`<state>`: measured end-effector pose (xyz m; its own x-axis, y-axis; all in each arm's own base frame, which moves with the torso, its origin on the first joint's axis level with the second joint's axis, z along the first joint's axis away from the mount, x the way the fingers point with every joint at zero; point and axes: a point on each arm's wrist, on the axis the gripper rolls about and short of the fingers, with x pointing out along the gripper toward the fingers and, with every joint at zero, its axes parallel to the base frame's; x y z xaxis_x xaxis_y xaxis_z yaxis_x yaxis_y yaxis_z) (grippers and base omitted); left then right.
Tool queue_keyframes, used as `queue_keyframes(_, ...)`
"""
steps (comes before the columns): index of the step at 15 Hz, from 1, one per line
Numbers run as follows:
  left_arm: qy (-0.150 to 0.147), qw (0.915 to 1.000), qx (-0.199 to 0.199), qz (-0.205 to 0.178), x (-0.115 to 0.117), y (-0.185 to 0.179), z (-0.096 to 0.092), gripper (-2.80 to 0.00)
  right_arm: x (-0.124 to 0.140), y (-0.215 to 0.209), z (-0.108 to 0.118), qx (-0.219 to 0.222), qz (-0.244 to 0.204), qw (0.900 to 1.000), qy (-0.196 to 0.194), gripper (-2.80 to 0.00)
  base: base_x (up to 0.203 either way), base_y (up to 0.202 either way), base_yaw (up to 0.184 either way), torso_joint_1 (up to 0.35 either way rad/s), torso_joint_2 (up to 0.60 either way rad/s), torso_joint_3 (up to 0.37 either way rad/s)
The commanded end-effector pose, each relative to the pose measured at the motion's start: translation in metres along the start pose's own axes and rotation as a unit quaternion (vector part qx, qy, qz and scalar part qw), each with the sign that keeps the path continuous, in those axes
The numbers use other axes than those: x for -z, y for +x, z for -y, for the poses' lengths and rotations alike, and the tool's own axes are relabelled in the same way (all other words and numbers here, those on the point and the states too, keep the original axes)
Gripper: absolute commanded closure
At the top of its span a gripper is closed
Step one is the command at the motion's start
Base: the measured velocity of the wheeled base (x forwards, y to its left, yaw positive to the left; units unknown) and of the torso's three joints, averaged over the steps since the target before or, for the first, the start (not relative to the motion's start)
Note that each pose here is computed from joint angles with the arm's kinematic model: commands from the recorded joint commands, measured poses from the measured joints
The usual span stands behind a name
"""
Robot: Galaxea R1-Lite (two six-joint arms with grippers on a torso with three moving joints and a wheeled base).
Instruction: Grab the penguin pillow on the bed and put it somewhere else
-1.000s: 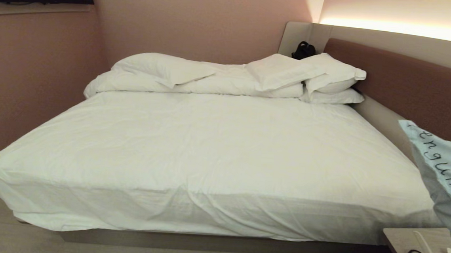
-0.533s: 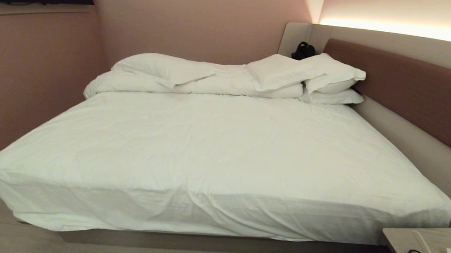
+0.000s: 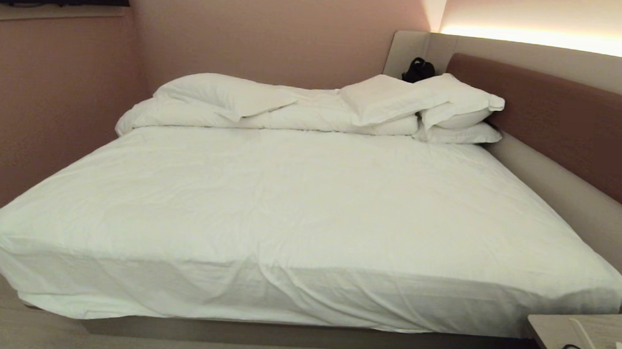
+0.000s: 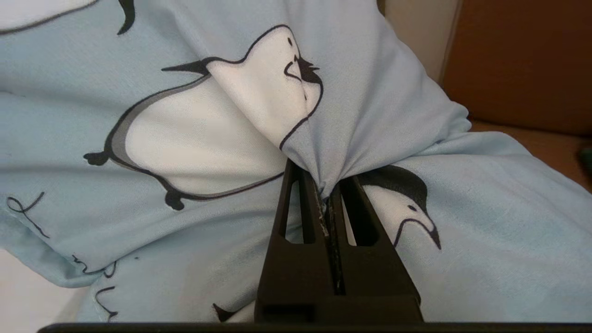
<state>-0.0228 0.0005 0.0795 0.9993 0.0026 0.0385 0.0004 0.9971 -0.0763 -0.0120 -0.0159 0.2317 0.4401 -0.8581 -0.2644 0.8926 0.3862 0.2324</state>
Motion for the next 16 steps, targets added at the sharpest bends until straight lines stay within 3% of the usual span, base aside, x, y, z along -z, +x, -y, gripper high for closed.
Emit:
queue_keyframes(1, 0.0, 1.0, 0.0, 0.001, 0.0, 0.0, 0.0, 0.0, -0.005, 0.0, -0.002, 0.014, 0.01, 1.0, 0.002, 0.0, 0.0, 0.0, 0.0, 0.0, 0.0, 0.0)
queue_keyframes(8, 0.0, 1.0, 0.0, 0.001, 0.0, 0.0, 0.0, 0.0, -0.048, -0.006, -0.022, -0.001, 0.035, 0.999, 0.025, 0.0, 0.0, 0.0, 0.0, 0.0, 0.0, 0.0)
queue_keyframes(12, 0.002, 1.0, 0.0, 0.001, 0.0, 0.0, 0.0, 0.0, -0.068, 0.003, -0.051, -0.01, 0.025, 1.0, 0.004, 0.0, 0.0, 0.0, 0.0, 0.0, 0.0, 0.0)
queue_keyframes(16, 0.003, 1.0, 0.0, 0.001, 0.0, 0.0, 0.0, 0.0, -0.068, 0.013, -0.068, -0.037, 0.005, 0.999, -0.016, 0.0, 0.003, 0.012, 0.002, 0.0, 0.0, 0.0)
